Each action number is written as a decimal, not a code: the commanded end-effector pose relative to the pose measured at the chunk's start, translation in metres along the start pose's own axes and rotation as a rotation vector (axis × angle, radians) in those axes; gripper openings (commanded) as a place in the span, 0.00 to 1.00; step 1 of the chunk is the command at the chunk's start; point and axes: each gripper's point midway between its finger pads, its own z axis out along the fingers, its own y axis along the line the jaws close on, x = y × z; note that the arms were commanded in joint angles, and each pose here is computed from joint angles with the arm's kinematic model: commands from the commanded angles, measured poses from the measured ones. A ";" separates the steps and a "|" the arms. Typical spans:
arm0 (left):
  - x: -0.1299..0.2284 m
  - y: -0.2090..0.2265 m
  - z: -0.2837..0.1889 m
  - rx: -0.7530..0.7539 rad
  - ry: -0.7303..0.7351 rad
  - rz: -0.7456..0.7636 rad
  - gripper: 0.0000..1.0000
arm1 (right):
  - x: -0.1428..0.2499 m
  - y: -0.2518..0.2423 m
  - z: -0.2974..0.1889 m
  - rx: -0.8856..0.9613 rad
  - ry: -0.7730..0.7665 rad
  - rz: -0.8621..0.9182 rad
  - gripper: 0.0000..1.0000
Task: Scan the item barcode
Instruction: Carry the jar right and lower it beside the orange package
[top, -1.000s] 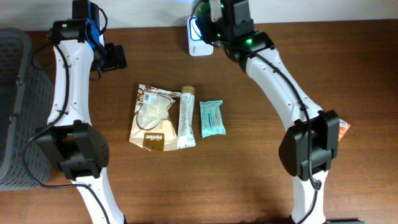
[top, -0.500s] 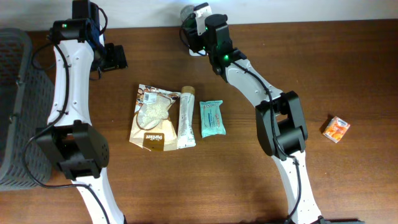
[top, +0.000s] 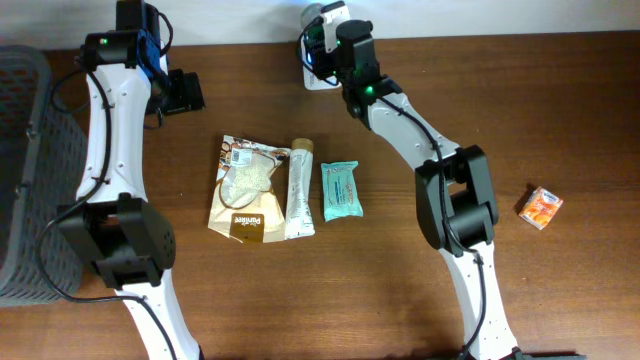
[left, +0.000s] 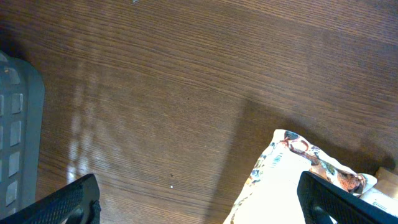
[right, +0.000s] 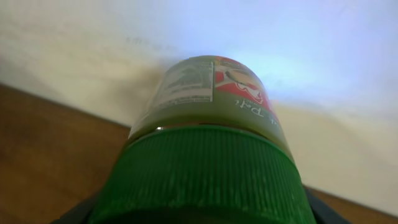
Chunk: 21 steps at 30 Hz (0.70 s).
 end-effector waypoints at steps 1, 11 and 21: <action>-0.005 -0.001 -0.005 0.010 -0.021 0.012 0.99 | -0.019 -0.008 -0.001 0.025 -0.059 -0.004 0.11; -0.005 -0.001 -0.005 0.010 -0.021 0.012 0.99 | -0.041 0.006 -0.010 -0.058 -0.102 -0.008 0.11; -0.005 -0.001 -0.005 0.010 -0.021 0.012 0.99 | -0.081 0.015 -0.093 -0.124 0.097 0.047 0.11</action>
